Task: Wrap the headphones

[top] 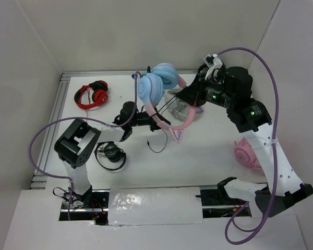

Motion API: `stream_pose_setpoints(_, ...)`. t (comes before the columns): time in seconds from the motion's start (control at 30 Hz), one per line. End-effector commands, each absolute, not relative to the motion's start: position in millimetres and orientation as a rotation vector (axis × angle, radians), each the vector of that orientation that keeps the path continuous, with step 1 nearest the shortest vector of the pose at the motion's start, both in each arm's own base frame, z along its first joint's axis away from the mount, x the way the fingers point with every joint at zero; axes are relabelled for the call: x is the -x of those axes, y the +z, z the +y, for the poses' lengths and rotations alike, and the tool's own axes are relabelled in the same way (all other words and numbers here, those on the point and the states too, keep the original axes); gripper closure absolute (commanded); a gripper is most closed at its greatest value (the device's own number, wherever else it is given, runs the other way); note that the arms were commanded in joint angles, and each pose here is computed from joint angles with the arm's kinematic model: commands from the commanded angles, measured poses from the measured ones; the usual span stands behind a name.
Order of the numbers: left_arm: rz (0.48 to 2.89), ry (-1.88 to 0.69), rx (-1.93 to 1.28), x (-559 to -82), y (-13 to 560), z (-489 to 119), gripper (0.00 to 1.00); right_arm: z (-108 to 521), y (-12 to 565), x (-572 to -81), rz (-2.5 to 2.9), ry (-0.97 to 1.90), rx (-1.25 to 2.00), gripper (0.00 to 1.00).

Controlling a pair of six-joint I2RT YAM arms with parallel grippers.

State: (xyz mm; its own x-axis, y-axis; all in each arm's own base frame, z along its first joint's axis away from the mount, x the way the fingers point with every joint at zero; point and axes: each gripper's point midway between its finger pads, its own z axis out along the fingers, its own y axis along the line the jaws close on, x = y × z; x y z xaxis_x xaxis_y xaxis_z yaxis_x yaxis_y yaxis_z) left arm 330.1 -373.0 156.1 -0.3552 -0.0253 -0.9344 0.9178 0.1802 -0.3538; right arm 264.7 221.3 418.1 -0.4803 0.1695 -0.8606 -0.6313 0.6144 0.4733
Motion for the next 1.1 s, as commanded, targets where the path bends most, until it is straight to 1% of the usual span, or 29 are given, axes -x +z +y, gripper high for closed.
stream_pose_setpoints(0.0, 1.588, -1.193, -0.691, -350, 178, -332, 1.00, 198, 438, -269, 1.740, 0.937, 0.299, 1.00)
stream_pose_setpoints(0.03, 1.645, -1.169, -0.654, -347, 166, -320, 1.00, 188, 427, -275, 1.760, 0.911, 0.259, 1.00)
stream_pose_setpoints(0.07, 1.630, -1.131, -0.639, -347, 179, -310, 1.00, 183, 422, -278, 1.765, 0.895, 0.244, 1.00)
stream_pose_setpoints(0.1, 1.713, -1.101, -0.617, -342, 164, -302, 1.00, 178, 414, -281, 1.780, 0.878, 0.224, 1.00)
stream_pose_setpoints(0.13, 1.711, -1.031, -0.569, -345, 177, -294, 1.00, 166, 412, -289, 1.781, 0.820, 0.175, 1.00)
stream_pose_setpoints(0.27, 1.878, -0.821, -0.461, -342, 161, -271, 1.00, 126, 380, -314, 1.846, 0.599, 0.030, 1.00)
stream_pose_setpoints(0.3, 1.908, -0.794, -0.441, -339, 160, -265, 1.00, 122, 368, -317, 1.866, 0.579, 0.016, 1.00)
stream_pose_setpoints(0.37, 1.937, -0.760, -0.406, -329, 166, -253, 1.00, 111, 365, -323, 1.854, 0.555, -0.018, 1.00)
stream_pose_setpoints(0.53, 1.982, -0.764, -0.386, -297, 182, -236, 1.00, 89, 351, -337, 1.894, 0.429, -0.128, 1.00)
stream_pose_setpoints(0.6, 1.963, -0.754, -0.382, -292, 196, -233, 1.00, 86, 343, -344, 1.917, 0.405, -0.144, 1.00)
stream_pose_setpoints(0.7, 1.995, -0.736, -0.388, -283, 197, -233, 1.00, 89, 331, -352, 1.947, 0.379, -0.153, 1.00)
stream_pose_setpoints(0.73, 1.986, -0.741, -0.384, -283, 202, -233, 1.00, 86, 328, -355, 1.949, 0.345, -0.159, 1.00)
stream_pose_setpoints(0.77, 2.034, -0.730, -0.382, -278, 198, -230, 1.00, 88, 320, -360, 1.963, 0.293, -0.165, 1.00)
stream_pose_setpoints(0.87, 2.074, -0.684, -0.346, -277, 201, -223, 1.00, 80, 310, -367, 1.975, 0.141, -0.190, 1.00)
stream_pose_setpoints(1.07, 2.072, -0.608, -0.343, -277, 216, -213, 1.00, 105, 289, -379, 1.996, -0.018, -0.090, 1.00)
